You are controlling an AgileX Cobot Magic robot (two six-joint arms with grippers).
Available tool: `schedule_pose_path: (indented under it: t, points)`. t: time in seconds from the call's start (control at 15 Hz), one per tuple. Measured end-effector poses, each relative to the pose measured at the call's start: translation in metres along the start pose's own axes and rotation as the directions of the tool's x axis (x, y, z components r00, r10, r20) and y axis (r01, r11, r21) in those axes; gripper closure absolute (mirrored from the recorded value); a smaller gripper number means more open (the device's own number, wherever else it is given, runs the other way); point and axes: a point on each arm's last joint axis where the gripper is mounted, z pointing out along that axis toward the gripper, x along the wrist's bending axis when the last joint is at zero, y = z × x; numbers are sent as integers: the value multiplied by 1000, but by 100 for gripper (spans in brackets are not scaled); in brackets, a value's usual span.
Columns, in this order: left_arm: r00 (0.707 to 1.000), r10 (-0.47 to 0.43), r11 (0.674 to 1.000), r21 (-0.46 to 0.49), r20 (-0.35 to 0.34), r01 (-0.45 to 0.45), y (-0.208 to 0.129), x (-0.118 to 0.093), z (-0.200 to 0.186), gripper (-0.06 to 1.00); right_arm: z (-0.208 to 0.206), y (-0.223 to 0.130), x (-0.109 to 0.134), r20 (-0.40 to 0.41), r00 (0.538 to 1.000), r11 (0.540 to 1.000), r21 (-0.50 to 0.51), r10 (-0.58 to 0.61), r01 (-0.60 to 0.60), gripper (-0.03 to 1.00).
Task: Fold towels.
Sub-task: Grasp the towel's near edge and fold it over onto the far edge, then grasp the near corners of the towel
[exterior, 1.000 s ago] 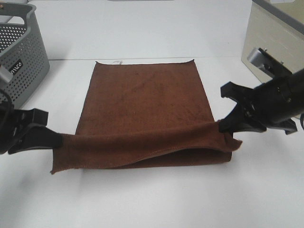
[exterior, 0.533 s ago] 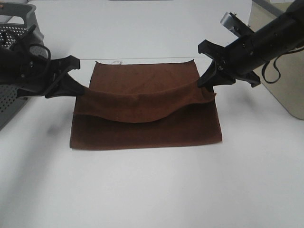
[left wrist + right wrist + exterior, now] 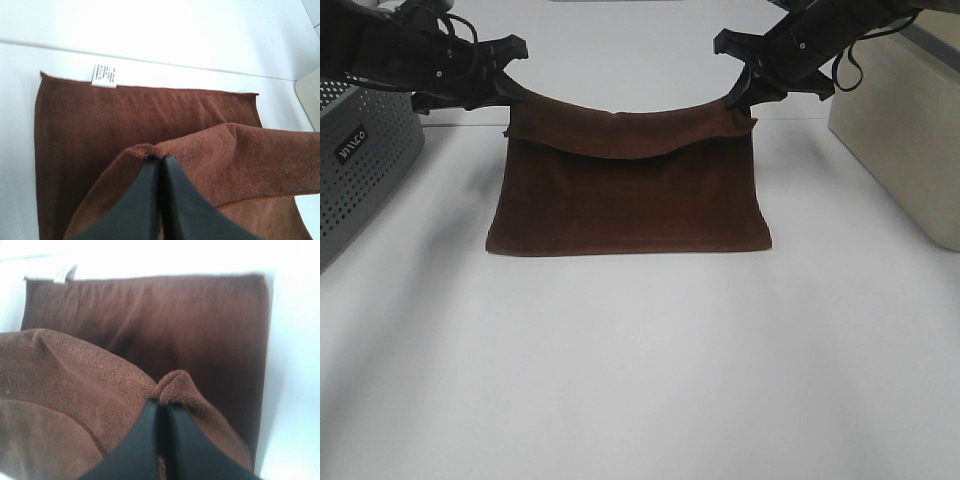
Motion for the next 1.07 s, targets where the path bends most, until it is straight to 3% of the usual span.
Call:
schedule_pose_path:
  t: [0.13,0.27,0.47,0.53,0.73,0.8,0.93,1.07]
  points:
    - [1000,15,1000,-23,-3,-15,6,3,12,94,8,7,-3,6,1000,1000,-18,-14,14,97]
    - [1000,22,999,-47,-20,-23,8,21,49,94,41,15,-19,30,999,999,-35,-40,41,97]
    - [999,22,996,-87,-47,-26,8,34,70,79,70,9,-36,65,997,998,-33,-44,46,95]
    - [998,33,995,-94,-49,-38,9,34,71,67,73,9,-38,73,996,998,-42,-44,47,87]
    - [996,71,993,-91,-47,-75,11,33,71,23,72,12,-38,77,996,997,-61,-47,51,32]
    - [996,79,993,-80,-41,-82,9,33,71,15,70,10,-37,75,996,998,-37,-51,54,18]
    - [992,128,991,-23,-17,-129,6,32,70,9,60,7,-34,91,992,995,39,-91,88,9]
    - [987,161,986,36,9,-161,4,30,66,8,40,9,-27,107,987,991,81,-116,108,8]
